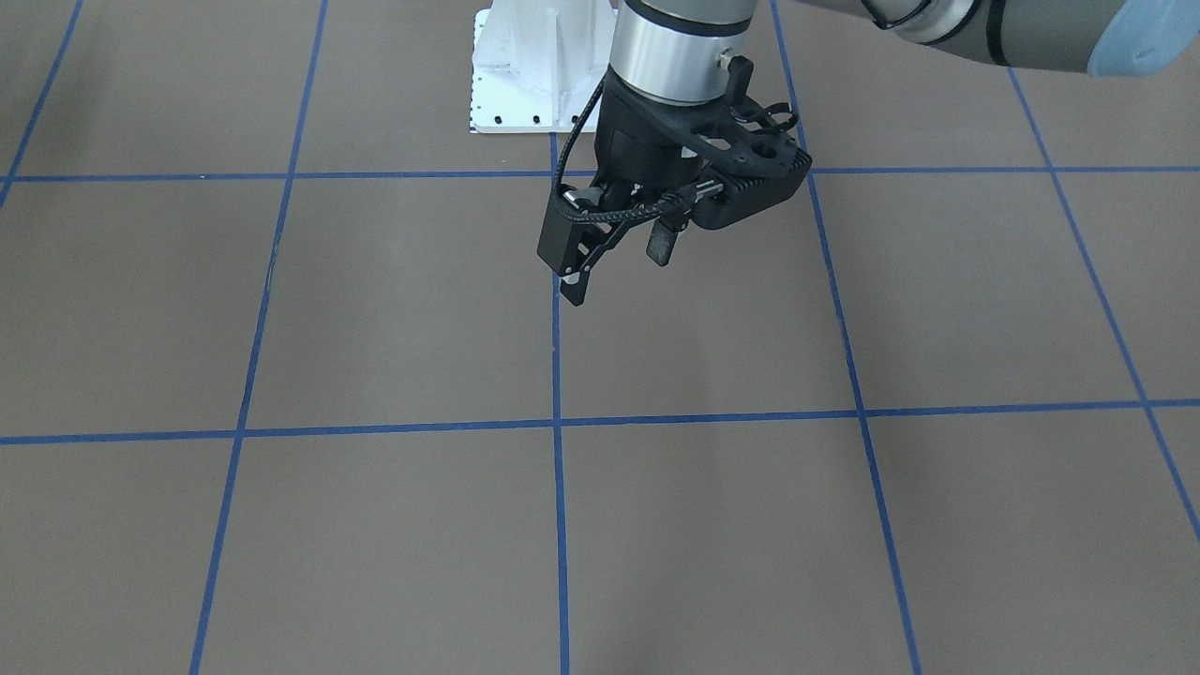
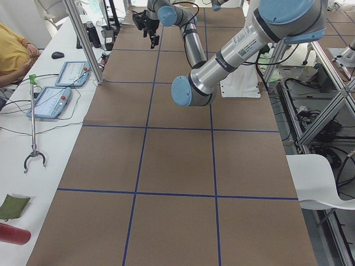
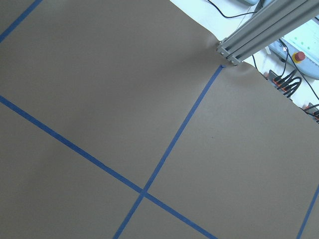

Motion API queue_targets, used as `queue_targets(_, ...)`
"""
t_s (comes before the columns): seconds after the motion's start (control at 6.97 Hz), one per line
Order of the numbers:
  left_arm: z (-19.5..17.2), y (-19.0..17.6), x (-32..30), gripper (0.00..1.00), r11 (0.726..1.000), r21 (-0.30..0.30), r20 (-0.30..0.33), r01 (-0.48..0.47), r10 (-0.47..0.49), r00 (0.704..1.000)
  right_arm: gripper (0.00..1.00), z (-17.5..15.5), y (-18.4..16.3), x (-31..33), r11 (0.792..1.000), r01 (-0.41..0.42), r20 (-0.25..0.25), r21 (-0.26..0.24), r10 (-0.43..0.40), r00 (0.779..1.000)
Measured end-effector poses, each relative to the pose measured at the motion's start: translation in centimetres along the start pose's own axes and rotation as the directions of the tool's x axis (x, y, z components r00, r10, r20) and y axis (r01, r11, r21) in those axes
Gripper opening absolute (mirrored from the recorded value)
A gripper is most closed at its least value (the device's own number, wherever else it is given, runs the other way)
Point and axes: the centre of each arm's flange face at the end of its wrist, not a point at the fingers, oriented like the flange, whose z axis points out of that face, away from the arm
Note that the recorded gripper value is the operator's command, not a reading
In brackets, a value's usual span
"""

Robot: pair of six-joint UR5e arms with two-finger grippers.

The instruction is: Left arm hands cup to right arm to dump lemon

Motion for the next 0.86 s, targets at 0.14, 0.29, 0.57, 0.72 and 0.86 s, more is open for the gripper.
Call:
queue_targets(0.14,-0.2,0.1,0.2,1.00,1.000,0.000,-0.004,-0.002,0.002,1.000,0.00,0.2,0.1,-0.1,0.999,-0.039,0.008,-0.005,0.039,0.999)
queue_targets(0.29,-0.3,0.1,0.3,1.00,1.000,0.000,-0.005,-0.002,0.002,1.000,0.00,0.6,0.3,-0.2,0.998,-0.062,0.010,-0.014,0.063,0.998)
queue_targets(0.57,-0.2,0.1,0.3,1.00,1.000,0.000,-0.005,-0.003,0.003,1.000,0.00,1.8,1.7,-0.2,0.997,-0.066,0.002,-0.050,0.066,0.998)
queue_targets(0.72,0.0,0.0,0.3,1.00,1.000,0.000,-0.001,-0.002,0.002,1.000,0.00,2.9,2.9,-0.1,0.997,-0.041,-0.003,-0.063,0.041,0.999)
queue_targets(0.86,0.2,-0.1,0.3,1.00,1.000,0.000,0.004,-0.001,0.001,1.000,0.00,4.5,4.7,-0.1,0.998,0.006,-0.010,-0.056,-0.007,1.000)
